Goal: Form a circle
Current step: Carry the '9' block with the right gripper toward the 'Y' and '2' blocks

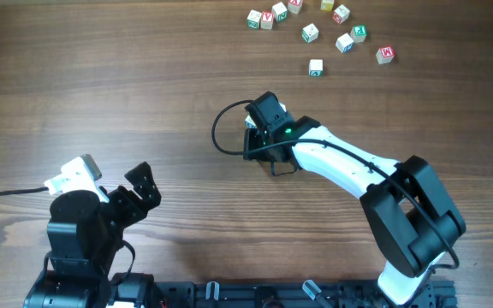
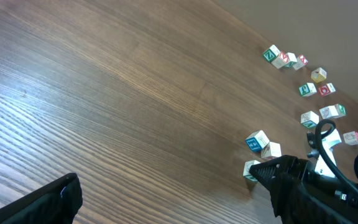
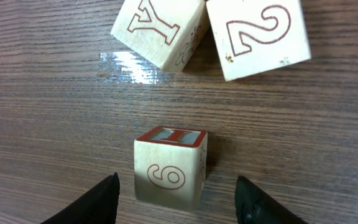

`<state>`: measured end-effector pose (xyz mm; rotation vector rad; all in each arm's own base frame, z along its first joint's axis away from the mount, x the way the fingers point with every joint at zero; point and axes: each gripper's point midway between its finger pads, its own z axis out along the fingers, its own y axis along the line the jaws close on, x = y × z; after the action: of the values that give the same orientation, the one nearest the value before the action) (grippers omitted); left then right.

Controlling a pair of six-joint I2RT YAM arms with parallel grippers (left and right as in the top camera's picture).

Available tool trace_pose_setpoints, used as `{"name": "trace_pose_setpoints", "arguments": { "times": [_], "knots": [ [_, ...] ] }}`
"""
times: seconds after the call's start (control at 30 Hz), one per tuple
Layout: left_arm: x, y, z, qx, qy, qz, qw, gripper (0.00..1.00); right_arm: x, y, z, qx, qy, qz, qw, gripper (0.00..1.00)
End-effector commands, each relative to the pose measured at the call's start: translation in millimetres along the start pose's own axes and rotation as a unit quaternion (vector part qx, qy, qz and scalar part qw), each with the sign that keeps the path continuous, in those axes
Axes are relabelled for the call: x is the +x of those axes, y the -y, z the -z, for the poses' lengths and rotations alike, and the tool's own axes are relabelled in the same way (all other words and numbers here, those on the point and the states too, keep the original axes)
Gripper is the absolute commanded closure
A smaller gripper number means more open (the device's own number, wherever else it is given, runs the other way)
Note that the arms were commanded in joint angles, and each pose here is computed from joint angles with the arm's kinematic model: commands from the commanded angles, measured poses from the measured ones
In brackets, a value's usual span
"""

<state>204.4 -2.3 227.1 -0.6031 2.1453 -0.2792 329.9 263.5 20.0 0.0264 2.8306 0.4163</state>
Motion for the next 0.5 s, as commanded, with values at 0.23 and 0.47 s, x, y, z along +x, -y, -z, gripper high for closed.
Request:
{"name": "trace_pose_setpoints", "arguments": {
  "times": [0.23,0.47],
  "knots": [
    [1.2,-2.9,-1.0,-0.006,0.001,0.007,1.0,0.0,9.6,-7.2,-0.7,0.058,0.051,-0.001,0.997,0.4],
    [1.2,-2.8,-0.9,-0.006,0.001,0.007,1.0,0.0,8.0,2.9,-3.6,0.082,0.062,-0.029,0.994,0.44]
  ]
}}
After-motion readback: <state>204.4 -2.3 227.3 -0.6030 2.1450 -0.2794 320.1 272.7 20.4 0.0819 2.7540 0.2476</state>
